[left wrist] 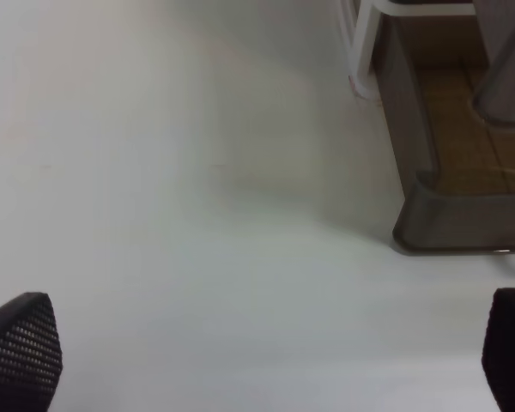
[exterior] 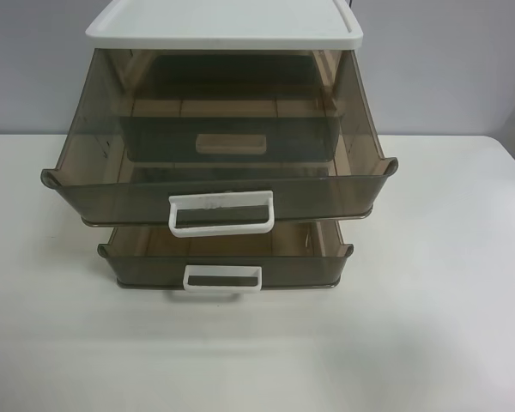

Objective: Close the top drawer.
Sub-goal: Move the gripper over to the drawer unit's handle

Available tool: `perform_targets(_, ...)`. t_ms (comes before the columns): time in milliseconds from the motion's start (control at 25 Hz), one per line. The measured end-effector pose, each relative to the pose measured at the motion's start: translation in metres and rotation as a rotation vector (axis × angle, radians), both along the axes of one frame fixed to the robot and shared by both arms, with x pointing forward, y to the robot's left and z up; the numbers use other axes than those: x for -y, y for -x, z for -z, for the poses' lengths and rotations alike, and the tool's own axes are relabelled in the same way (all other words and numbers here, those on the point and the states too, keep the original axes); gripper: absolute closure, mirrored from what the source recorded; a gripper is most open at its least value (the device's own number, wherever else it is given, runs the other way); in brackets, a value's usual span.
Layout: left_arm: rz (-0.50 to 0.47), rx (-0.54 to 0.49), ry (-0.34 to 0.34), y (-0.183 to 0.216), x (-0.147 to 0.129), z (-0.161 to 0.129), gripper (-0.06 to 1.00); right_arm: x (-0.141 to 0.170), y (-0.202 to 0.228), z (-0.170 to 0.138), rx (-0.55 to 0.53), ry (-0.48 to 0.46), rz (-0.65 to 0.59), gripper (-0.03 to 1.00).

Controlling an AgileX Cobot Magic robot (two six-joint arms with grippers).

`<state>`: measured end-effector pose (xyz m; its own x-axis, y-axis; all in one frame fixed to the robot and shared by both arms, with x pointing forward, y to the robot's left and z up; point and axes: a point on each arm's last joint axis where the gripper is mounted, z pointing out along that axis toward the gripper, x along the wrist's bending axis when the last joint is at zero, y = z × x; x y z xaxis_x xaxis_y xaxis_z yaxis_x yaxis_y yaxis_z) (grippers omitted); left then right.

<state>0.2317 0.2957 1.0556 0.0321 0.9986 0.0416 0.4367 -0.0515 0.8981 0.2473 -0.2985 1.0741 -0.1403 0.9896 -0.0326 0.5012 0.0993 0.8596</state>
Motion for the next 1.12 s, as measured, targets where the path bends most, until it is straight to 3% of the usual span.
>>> perform_targets(200, 0.0, 0.0, 0.0, 0.0, 0.0, 0.0, -0.05, -0.01, -0.047, -0.045, -0.075, 0.091, -0.102, 0.03)
perform_targets(440, 0.001, 0.0, 0.001, 0.0, 0.0, 0.0, -0.05, -0.05, -0.11, -0.076, -0.109, 0.187, -0.362, 0.03)
perform_targets(680, 0.001, 0.0, 0.001, 0.0, 0.0, 0.0, -0.05, -0.13, -0.141, -0.075, -0.138, 0.324, -0.665, 0.03)
perform_targets(880, 0.001, 0.0, 0.001, 0.0, 0.0, 0.0, -0.05, -0.196, -0.143, -0.062, -0.157, 0.319, -0.85, 0.03)
perform_targets(1120, 0.001, 0.0, 0.001, 0.0, 0.0, 0.0, -0.05, -0.247, -0.122, -0.039, -0.189, 0.311, -1.033, 0.03)
